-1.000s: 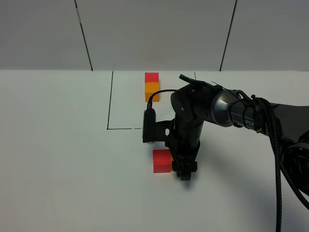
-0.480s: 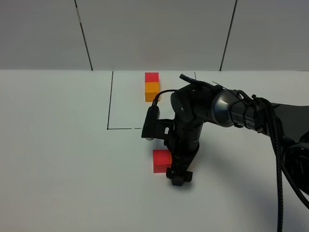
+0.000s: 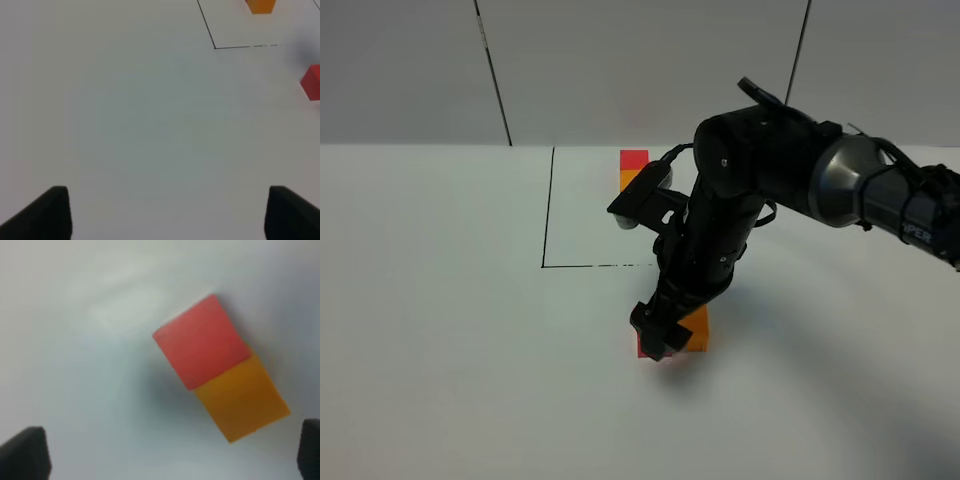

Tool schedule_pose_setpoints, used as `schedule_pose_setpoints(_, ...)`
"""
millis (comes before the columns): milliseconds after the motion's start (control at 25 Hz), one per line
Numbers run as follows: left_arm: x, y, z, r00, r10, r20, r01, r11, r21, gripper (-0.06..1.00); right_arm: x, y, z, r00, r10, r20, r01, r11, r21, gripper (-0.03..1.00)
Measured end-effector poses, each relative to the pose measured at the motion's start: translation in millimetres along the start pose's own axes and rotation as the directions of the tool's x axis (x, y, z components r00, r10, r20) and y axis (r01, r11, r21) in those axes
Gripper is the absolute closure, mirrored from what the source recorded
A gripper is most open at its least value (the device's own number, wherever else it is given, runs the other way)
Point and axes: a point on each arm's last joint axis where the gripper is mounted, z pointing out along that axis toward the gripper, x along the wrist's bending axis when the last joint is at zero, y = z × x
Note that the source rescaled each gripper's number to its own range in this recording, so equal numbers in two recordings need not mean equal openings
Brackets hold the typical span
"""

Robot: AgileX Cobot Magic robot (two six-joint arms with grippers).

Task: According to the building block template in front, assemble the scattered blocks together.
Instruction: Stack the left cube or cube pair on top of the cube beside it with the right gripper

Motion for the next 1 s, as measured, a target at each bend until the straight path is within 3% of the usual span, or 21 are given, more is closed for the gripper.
schedule_pose_setpoints(120,0.0,0.0,0.0,1.000,0.000,0.000,0.000,1.000,0.000,0.29,-6.0,-3.5,-17.3,0.986,0.166,0.025,-0.164,0.984,-0.070,-0.03)
schedule_pose_setpoints(240,0.0,0.0,0.0,1.000,0.000,0.000,0.000,1.000,0.000,0.29,-18.5,-13.7,-33.9,0.939,0.340,0.051,-0.331,0.934,-0.133,-0.03)
schedule_pose_setpoints(360,0.0,0.0,0.0,1.000,0.000,0.000,0.000,1.000,0.000,0.29,-27.9,-29.6,-48.6,0.887,0.448,0.114,-0.422,0.885,-0.198,-0.03)
schedule_pose_setpoints(560,0.0,0.0,0.0,1.000,0.000,0.000,0.000,1.000,0.000,0.29,-28.6,-54.7,-73.4,0.828,0.535,0.170,-0.470,0.826,-0.311,-0.03)
schedule_pose_setpoints(720,0.0,0.0,0.0,1.000,0.000,0.000,0.000,1.000,0.000,0.29,-22.6,-64.0,-86.9,0.808,0.563,0.172,-0.476,0.797,-0.372,-0.03)
schedule_pose_setpoints(880,0.0,0.0,0.0,1.000,0.000,0.000,0.000,1.000,0.000,0.29,-22.2,-65.6,-89.2,0.831,0.519,0.201,-0.427,0.825,-0.370,-0.03)
schedule_pose_setpoints(1000,0.0,0.0,0.0,1.000,0.000,0.000,0.000,1.000,0.000,0.29,-23.9,-64.2,-84.7,0.882,0.399,0.249,-0.315,0.894,-0.318,-0.03)
